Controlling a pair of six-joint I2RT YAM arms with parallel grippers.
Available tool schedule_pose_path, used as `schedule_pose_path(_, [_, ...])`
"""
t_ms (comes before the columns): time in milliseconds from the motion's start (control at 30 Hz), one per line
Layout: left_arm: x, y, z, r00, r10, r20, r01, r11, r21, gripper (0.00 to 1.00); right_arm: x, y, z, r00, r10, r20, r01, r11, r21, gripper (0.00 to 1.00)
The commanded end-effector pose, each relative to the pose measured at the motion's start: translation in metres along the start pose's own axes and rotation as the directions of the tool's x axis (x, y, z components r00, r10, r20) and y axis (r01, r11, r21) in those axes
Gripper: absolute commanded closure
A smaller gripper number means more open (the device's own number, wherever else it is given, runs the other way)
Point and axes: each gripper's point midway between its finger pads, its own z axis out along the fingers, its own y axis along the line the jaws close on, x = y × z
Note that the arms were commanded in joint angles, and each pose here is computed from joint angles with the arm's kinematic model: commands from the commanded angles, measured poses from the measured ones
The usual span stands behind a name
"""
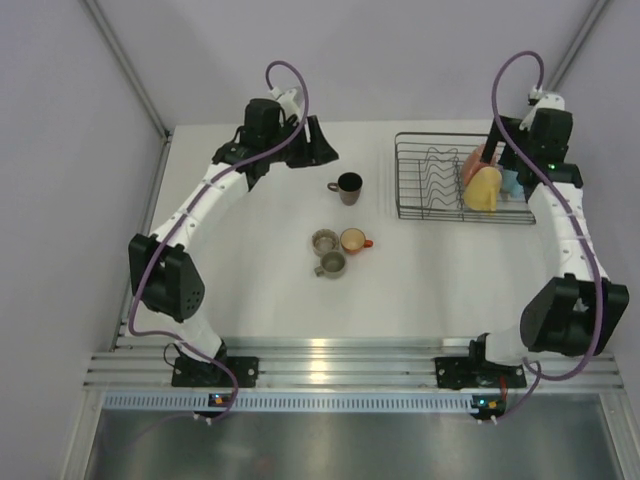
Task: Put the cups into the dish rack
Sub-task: Place the cup upside down on the dish rack, then grab a cup with the left arm
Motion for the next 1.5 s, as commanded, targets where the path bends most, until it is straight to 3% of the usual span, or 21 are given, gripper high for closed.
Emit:
schedule_pose_path(0, [-0.007, 0.005, -0.016, 0.998, 0.051, 0.029, -0.050, 0.998, -0.040, 0.36, -0.067, 0.012, -0.061, 0.984, 0.009, 0.181, 0.000, 0.999, -0.051, 0.01])
schedule_pose_path(200, [0.000, 0.031, -0.001, 0.997, 0.079, -0.014, -0.080, 0.990, -0.117, 0.36, -0.093, 0.018, -0.112, 0.966, 0.022, 0.259, 0.003, 0.995, -0.095, 0.01])
schedule_pose_path(400, [-0.007, 0.052, 0.029, 0.992, 0.118, -0.044, -0.124, 0.979, -0.162, 0.36, -0.083, 0.017, -0.136, 0.964, 0.022, 0.265, 0.004, 0.995, -0.097, 0.01])
schedule_pose_path(833, [0.009, 0.082, 0.096, 0.981, 0.145, -0.130, -0.165, 0.973, -0.162, 0.37, -0.046, 0.014, -0.142, 0.976, 0.036, 0.213, -0.016, 0.995, -0.095, 0.01])
schedule_pose_path(1467, [0.071, 0.107, 0.135, 0.947, 0.161, -0.279, -0.213, 0.963, -0.166, 0.37, -0.025, 0.013, -0.134, 0.985, 0.048, 0.163, -0.034, 0.996, -0.087, 0.01])
